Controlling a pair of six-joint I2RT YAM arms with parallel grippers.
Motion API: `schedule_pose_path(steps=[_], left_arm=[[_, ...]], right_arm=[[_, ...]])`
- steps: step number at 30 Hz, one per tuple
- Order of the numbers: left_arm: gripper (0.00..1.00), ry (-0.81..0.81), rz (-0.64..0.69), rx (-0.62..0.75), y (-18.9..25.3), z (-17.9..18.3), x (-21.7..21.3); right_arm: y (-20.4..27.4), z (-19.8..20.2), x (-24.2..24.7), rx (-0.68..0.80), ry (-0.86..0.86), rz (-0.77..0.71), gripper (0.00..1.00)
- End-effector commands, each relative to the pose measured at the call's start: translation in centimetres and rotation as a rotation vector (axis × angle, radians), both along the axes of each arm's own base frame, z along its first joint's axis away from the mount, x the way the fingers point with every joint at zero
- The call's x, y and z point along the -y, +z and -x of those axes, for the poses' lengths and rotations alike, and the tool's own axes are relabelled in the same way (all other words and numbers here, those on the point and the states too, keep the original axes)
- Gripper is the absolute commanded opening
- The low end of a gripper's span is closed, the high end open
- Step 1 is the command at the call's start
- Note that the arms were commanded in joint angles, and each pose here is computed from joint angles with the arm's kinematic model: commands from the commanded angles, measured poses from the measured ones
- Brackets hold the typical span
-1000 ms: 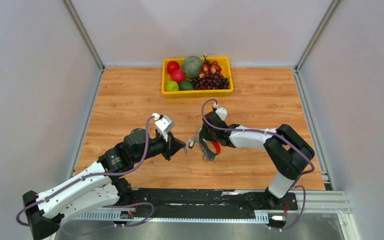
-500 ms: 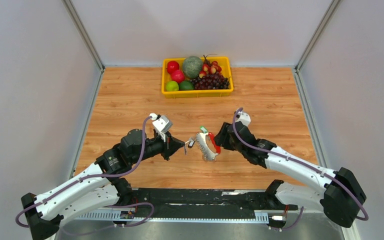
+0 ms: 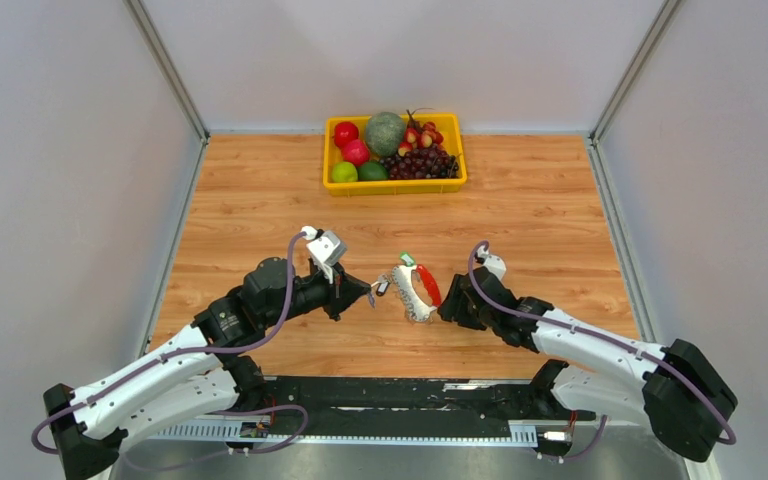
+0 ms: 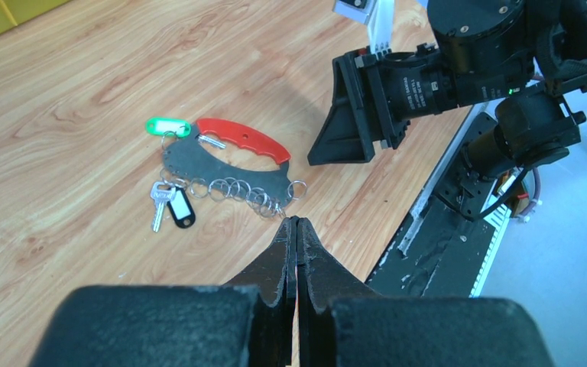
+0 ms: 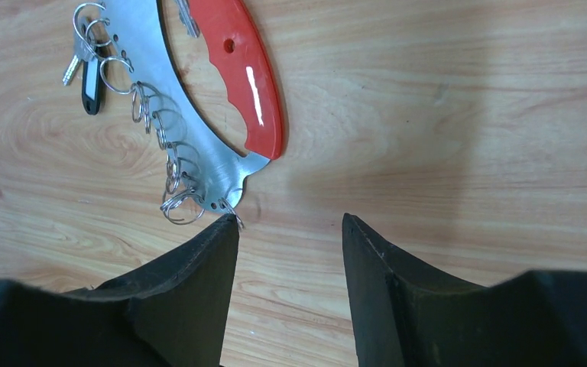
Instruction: Put the keys on the keyring
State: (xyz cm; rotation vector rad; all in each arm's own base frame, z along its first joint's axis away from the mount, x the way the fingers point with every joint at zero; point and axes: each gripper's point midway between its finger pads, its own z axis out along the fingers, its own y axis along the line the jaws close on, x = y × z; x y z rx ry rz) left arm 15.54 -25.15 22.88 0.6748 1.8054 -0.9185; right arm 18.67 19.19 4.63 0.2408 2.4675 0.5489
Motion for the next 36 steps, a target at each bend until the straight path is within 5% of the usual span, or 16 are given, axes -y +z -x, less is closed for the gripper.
schedule_pose_path(steps=[1,15,36], left_arm=[[0.00,-0.018,0.024,0.031,0.9,0.0,0.5],[0.00,-0.028,0.018,0.027,0.7,0.1,0.6],[0.00,-0.028,0.018,0.013,0.4,0.0,0.8]], right_arm=[[0.6,-0.5,-2.3,0.012,0.036,-0.101,0.55],[-1.4,0.6,-3.9,-0.008,0.162,-0.133,0.51],[-1.6,0.3,-4.6,0.082,0.245,-0.108,0.20]])
